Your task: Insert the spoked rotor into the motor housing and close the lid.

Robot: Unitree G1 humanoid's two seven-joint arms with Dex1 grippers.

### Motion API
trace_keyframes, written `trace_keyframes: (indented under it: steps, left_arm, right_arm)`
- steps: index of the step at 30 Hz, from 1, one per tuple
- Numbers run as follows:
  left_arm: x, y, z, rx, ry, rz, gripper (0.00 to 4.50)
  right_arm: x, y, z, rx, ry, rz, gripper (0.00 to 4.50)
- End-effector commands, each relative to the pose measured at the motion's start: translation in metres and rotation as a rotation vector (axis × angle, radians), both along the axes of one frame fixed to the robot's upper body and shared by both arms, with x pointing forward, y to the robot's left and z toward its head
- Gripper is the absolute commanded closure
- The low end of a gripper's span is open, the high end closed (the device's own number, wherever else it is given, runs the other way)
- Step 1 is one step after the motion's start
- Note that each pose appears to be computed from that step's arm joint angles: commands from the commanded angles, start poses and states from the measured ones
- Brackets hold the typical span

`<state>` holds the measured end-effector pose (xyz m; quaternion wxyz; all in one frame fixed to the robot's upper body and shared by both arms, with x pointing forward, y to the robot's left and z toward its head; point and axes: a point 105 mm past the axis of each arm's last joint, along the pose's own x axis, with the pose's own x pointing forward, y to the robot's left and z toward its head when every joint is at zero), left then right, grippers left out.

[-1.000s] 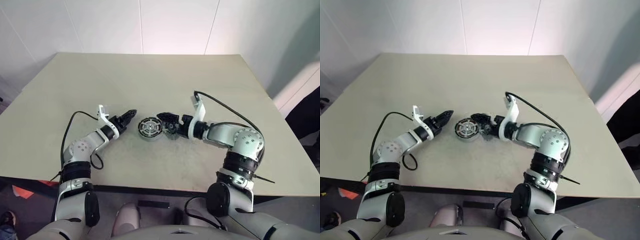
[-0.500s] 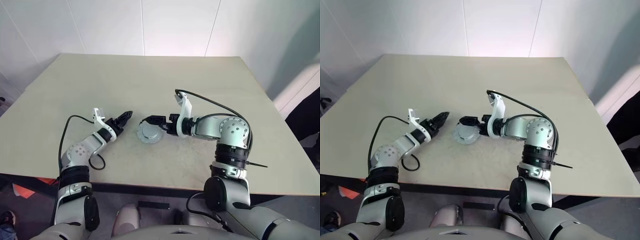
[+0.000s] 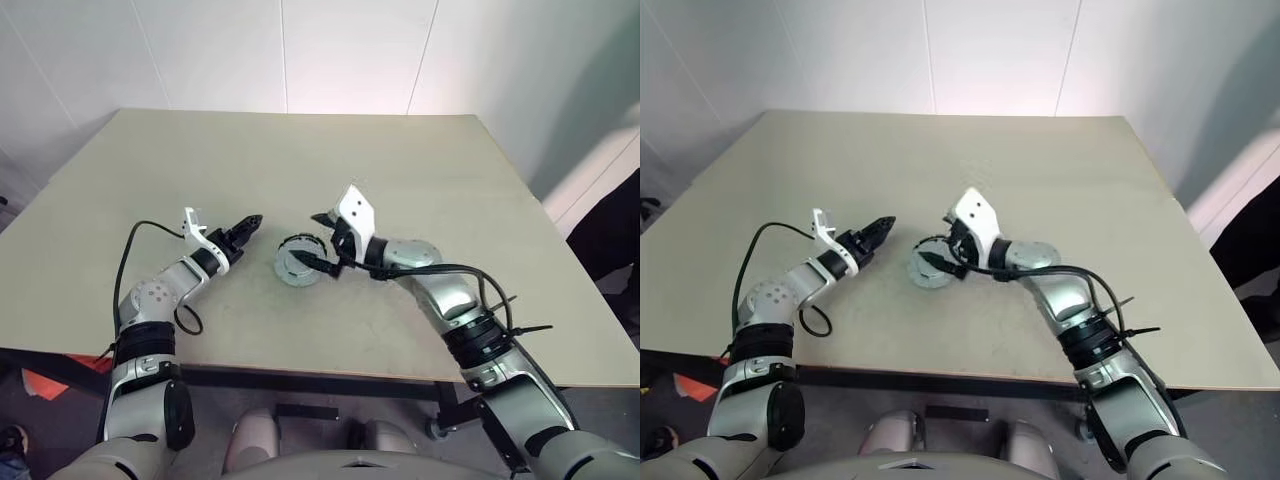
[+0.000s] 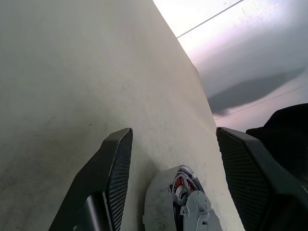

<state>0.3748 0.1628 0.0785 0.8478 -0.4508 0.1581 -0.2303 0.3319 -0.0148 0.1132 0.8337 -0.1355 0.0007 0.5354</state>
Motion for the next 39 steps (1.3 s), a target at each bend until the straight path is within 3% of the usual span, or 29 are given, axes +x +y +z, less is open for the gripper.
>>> trace_keyframes:
  steps: [1,10,21,27,39]
  left_arm:
    - [0.003,0.003,0.014,0.016,-0.054,-0.001,1.56]
    - [0.003,0.007,0.016,0.006,-0.062,0.015,1.56]
    - [0.0,0.004,0.013,0.002,-0.056,0.013,1.56]
    - [0.001,0.005,0.012,0.006,-0.051,0.02,1.56]
    - [0.002,0.021,0.013,0.028,-0.06,0.061,1.56]
  right_arm:
    - [0.0,0.005,0.009,0.027,-0.042,0.036,0.03]
    - [0.013,0.002,-0.021,-0.029,-0.003,-0.011,0.03]
    - [0.018,0.001,-0.035,-0.059,-0.022,-0.029,0.03]
    - [0.023,0.0,-0.031,-0.055,-0.038,-0.044,1.4]
    - [0.04,0.003,0.004,0.086,0.15,-0.072,1.4]
